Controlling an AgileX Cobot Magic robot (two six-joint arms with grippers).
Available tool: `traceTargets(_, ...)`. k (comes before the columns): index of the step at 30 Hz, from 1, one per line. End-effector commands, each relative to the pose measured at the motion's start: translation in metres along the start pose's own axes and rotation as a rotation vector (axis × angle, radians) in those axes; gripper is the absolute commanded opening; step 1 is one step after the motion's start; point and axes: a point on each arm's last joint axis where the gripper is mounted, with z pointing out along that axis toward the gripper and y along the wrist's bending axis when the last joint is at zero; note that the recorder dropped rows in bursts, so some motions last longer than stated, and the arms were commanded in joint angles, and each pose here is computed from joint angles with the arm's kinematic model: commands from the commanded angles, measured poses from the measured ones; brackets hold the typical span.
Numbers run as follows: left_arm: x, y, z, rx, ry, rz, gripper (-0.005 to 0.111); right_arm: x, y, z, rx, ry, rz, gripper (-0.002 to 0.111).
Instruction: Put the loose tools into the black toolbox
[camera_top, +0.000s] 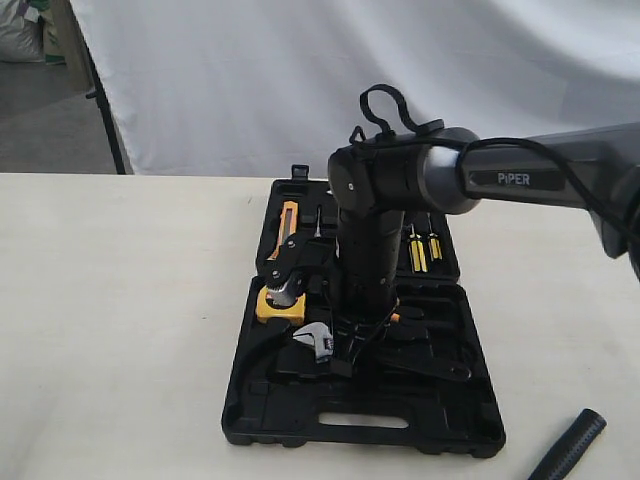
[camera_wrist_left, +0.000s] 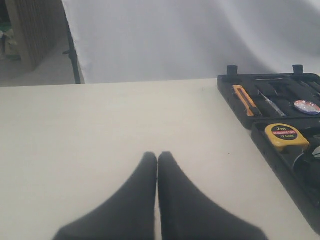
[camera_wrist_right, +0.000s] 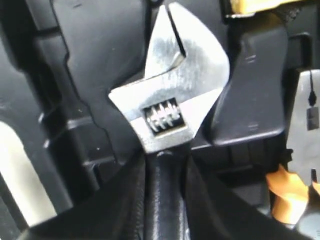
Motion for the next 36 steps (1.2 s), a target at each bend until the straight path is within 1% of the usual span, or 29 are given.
traceTargets(1, 0.0010, -0.0003, 0.0000, 0.006, 0.001, -0.011, 0.001, 0.0048, -0.0047, 0.0013, 0.005, 0.021, 0.000, -0.001)
traceTargets(6, 0.0010, -0.0003, 0.0000, 0.006, 0.001, -0.011, 0.001, 0.0066, -0.0070, 0.0012, 0.029, 0.041, -0.017, -0.001)
traceTargets(11, 0.0010, -0.0003, 0.0000, 0.006, 0.001, -0.011, 0.001, 0.0071, -0.0077, 0.0011, 0.038, 0.047, -0.002, 0.000)
traceTargets(19, 0.0010, -0.0003, 0.0000, 0.006, 0.001, -0.011, 0.001, 0.0029, -0.0110, 0.0011, 0.073, 0.000, 0.018, 0.000)
traceTargets(30, 0.0010, -0.0003, 0.0000, 0.006, 0.001, -0.011, 0.001, 0.0028, -0.0095, 0.0011, 0.066, 0.004, 0.066, 0.000)
traceTargets(32, 0.0010, -0.0003, 0.0000, 0.006, 0.001, -0.011, 0.001, 0.0017, -0.0083, 0.0011, 0.066, 0.004, 0.065, 0.004)
traceTargets(35, 0.0010, -0.0003, 0.0000, 0.006, 0.001, -0.011, 0.001, 0.0010, -0.0078, 0.0011, 0.067, 0.001, 0.101, 0.022)
traceTargets(36, 0.0010, -0.0003, 0.0000, 0.006, 0.001, -0.011, 0.001, 0.0010, -0.0078, 0.0011, 0.067, 0.000, 0.109, 0.032)
